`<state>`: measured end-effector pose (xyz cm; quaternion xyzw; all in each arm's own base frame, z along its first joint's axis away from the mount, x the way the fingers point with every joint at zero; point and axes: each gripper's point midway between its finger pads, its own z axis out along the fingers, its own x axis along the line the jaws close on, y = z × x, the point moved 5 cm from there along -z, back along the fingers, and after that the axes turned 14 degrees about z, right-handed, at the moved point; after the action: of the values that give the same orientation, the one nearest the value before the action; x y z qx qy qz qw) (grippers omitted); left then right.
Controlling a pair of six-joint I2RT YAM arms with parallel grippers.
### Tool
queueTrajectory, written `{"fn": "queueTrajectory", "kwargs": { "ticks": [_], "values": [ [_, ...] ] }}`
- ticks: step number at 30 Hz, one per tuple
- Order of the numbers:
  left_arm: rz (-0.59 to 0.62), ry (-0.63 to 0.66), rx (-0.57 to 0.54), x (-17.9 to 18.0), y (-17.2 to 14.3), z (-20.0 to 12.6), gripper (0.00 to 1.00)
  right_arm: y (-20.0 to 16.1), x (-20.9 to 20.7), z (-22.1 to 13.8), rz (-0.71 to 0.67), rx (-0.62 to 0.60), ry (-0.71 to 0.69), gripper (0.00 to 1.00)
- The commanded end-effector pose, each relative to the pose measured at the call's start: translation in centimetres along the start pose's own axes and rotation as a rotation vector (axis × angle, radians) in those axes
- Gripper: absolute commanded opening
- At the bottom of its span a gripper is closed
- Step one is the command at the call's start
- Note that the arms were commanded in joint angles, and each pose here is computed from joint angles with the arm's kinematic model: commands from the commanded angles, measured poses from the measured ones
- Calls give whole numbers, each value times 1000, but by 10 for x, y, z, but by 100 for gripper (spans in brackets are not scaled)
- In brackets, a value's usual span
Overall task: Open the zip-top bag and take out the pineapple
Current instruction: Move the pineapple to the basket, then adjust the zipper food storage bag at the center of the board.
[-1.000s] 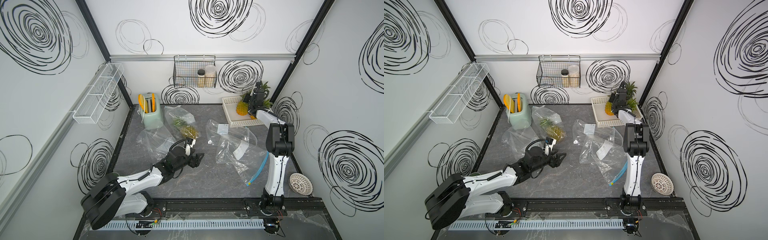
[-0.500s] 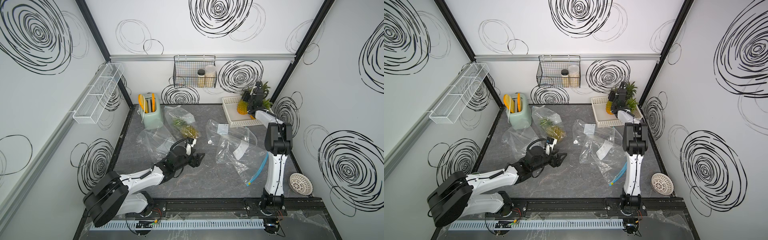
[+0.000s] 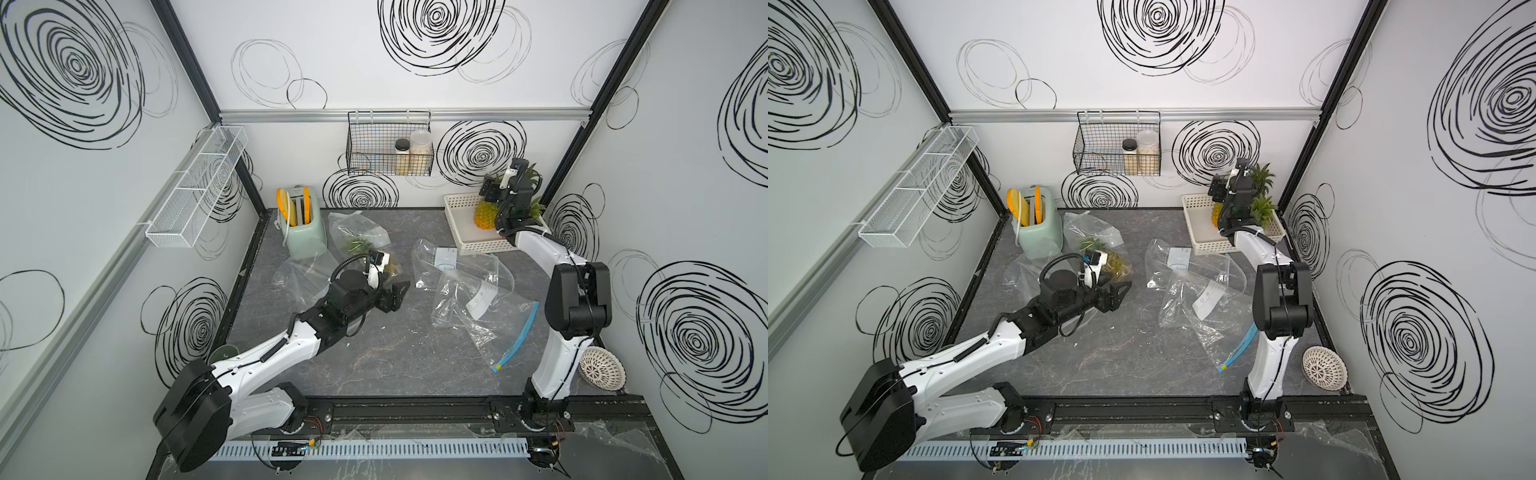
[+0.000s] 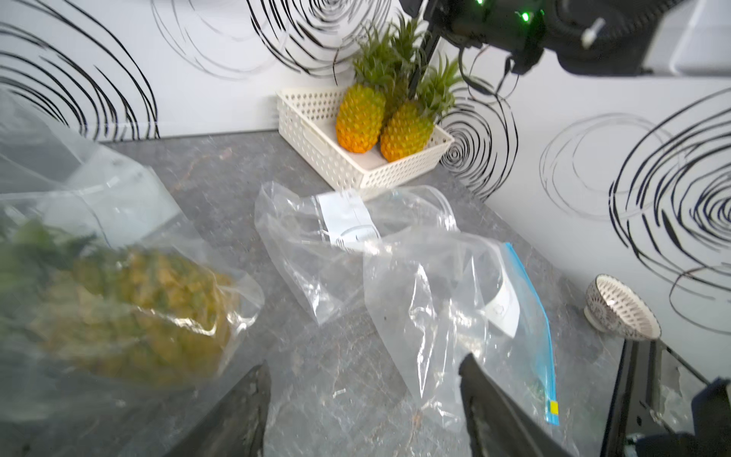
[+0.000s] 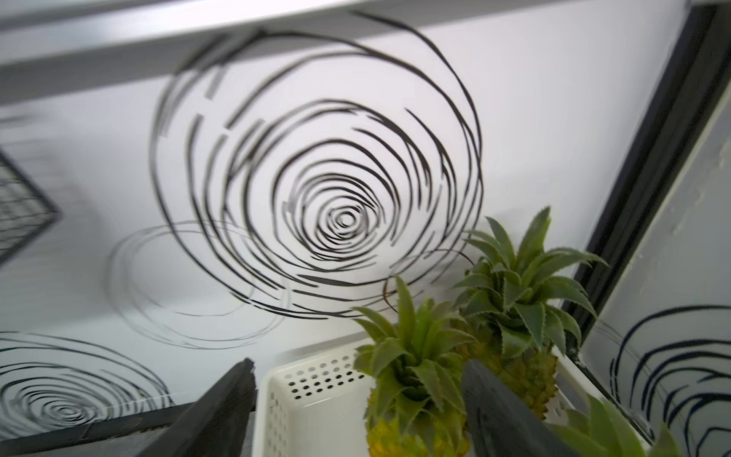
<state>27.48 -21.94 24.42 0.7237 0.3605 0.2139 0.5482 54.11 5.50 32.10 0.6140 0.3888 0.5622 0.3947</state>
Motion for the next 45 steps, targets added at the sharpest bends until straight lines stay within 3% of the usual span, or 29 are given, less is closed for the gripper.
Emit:
{"fn": "queueTrajectory", "kwargs": {
  "ticks": [1, 7, 10, 15, 19, 26, 31, 34, 42, 45],
  "values": [
    [45, 52, 60, 23, 27, 4, 80, 27, 43, -36, -73, -81, 51, 85],
    [-26, 112, 322, 69, 26, 22, 81, 22, 93, -84, -134, 136, 187, 86],
    [-103, 142, 416, 86, 19, 29, 80, 26, 104, -113, -149, 165, 199, 86],
    [-299, 132, 430, 113, 13, 31, 81, 55, 109, -149, -48, 117, 177, 87],
    [-429, 155, 426, 140, 6, 39, 81, 54, 111, -165, -25, 104, 183, 87],
    [-640, 124, 462, 178, -22, 102, 81, 36, 106, -175, -4, 132, 186, 86],
    [-705, 217, 521, 201, -45, 128, 79, 26, 106, -173, -13, 150, 175, 86],
    [-696, 300, 548, 208, -48, 120, 79, 20, 106, -172, -11, 157, 181, 86],
    [-620, 373, 457, 211, 0, 71, 80, 8, 105, -169, -16, 180, 180, 86],
    [-622, 422, 486, 219, -6, 55, 80, 9, 105, -171, -10, 176, 189, 86]
  ]
}}
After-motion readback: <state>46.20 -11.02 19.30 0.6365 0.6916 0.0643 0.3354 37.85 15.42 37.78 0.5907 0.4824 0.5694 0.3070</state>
